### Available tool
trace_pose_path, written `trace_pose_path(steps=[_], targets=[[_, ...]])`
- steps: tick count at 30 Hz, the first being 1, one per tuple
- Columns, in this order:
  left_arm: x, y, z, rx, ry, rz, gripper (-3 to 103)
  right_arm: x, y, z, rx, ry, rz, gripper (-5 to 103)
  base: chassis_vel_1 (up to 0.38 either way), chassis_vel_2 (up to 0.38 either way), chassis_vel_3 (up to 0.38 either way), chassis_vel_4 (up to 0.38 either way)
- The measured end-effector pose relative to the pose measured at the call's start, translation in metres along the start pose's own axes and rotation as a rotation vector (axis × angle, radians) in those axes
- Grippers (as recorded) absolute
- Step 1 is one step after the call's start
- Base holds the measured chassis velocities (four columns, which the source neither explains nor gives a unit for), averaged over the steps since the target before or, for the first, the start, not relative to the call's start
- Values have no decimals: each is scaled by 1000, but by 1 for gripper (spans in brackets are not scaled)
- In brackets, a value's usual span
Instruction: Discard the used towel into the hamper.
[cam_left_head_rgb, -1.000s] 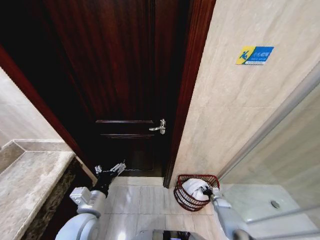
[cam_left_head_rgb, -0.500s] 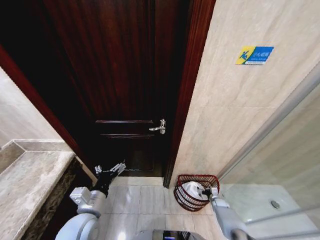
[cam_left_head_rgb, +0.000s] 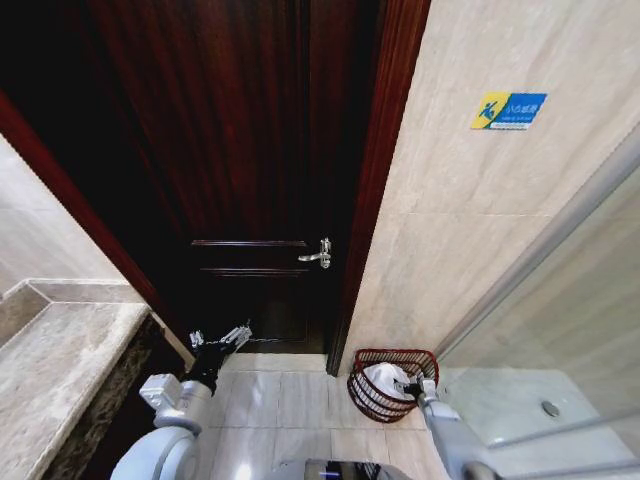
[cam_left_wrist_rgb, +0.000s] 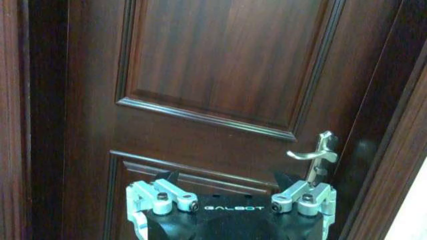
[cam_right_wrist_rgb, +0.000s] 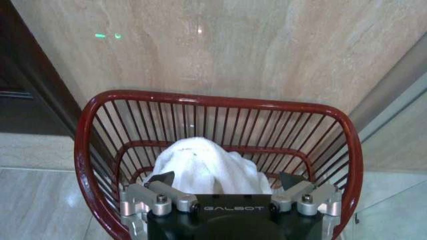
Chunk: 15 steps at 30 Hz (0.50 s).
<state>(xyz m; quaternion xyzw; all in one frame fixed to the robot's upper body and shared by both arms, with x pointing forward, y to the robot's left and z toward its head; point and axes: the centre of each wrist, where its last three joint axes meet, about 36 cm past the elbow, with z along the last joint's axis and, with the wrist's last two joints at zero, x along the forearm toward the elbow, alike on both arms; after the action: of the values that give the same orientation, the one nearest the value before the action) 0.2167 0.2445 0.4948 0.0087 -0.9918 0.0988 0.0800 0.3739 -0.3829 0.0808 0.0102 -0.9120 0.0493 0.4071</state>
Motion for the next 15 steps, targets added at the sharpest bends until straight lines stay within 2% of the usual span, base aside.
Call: trace_pose_path(steps=[6,7,8,9,11,15], targets=[[0,0,0,0,0,0,97,1,0,2,0,-2,-1,100,0,0,0,0],[0,0,0,0,0,0,97,2,0,3,-26,-6,-3,100,0,0,0,0],[0,0,0,0,0,0,97,3,0,1,-100,-10,-4,100,0,0,0,0],[0,0,0,0,0,0,97,3,0,1,-100,-10,-4,100,0,0,0,0],[0,0,0,0,0,0,97,6,0,4,-213,-10,3,100,0,0,0,0],[0,0,0,0,0,0,97,20,-6,20,-265,-23,-20,100,0,0,0,0]])
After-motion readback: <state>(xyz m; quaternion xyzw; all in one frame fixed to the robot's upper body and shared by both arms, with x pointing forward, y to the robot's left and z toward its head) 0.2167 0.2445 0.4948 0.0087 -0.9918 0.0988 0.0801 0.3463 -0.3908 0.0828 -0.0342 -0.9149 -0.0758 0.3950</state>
